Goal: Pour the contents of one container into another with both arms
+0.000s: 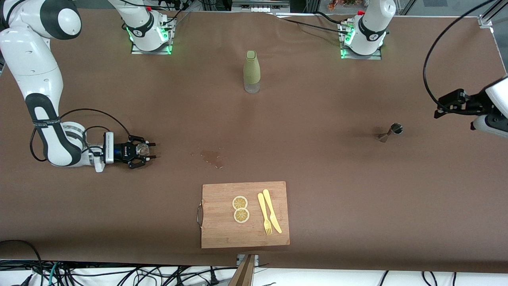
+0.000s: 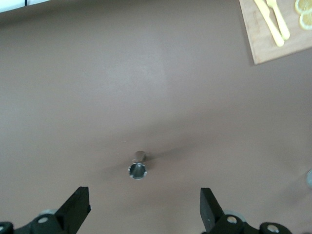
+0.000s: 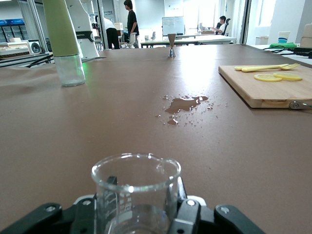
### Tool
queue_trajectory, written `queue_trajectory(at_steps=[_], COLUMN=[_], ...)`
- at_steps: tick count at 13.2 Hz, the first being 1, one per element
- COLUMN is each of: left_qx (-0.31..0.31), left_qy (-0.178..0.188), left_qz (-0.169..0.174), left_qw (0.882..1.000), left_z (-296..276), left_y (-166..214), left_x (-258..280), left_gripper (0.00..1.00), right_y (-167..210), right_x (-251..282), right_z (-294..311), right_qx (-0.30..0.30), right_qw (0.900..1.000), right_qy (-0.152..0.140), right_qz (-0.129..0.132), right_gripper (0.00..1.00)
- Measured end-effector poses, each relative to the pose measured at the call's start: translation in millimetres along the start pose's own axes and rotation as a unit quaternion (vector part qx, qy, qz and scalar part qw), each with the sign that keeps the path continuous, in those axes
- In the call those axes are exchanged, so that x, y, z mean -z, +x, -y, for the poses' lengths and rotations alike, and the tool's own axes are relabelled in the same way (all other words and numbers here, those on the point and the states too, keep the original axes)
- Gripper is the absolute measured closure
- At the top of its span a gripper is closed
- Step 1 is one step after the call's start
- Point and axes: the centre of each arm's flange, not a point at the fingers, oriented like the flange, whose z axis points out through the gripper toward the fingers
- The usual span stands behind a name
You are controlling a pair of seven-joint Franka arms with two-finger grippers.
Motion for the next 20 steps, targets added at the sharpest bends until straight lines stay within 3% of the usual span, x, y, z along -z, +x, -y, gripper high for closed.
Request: queue_trajectory(at_steps=[3, 8, 10, 14, 20], left_qx=[0.048, 0.059, 0.062, 0.062, 0.063], left_qy=[-0.007, -0.034, -0.034, -0.035, -0.033], left_qz=[0.006, 0.036, 0.037, 0.040, 0.045], left_qw=[0.999, 0.997, 0.997, 0.997, 0.996], left_z=[-28.6, -35.9, -32.4, -32.9, -31.7], left_y=[-2.9, -5.2, -6.5, -13.8, -14.1], left_x=[4.0, -12.2, -12.2, -10.7, -14.8], left_gripper=[0.00, 0.00, 0.00, 0.00, 0.00], right_y=[0.0, -1.8, -4.5, -12.9, -16.1], right_x=[-0.2, 4.6, 10.1, 25.4, 43.2], right_z=[0.0, 1.8, 4.7, 15.3, 19.8], right_qx=[0.000, 0.000, 0.003, 0.006, 0.010], right_qw=[1.000, 1.000, 1.000, 1.000, 1.000], right_qy=[0.000, -0.002, -0.003, 0.003, 0.011], right_qz=[0.000, -0.001, 0.000, 0.005, 0.017], right_gripper=[0.45, 0.44, 0.41, 0.22, 0.15])
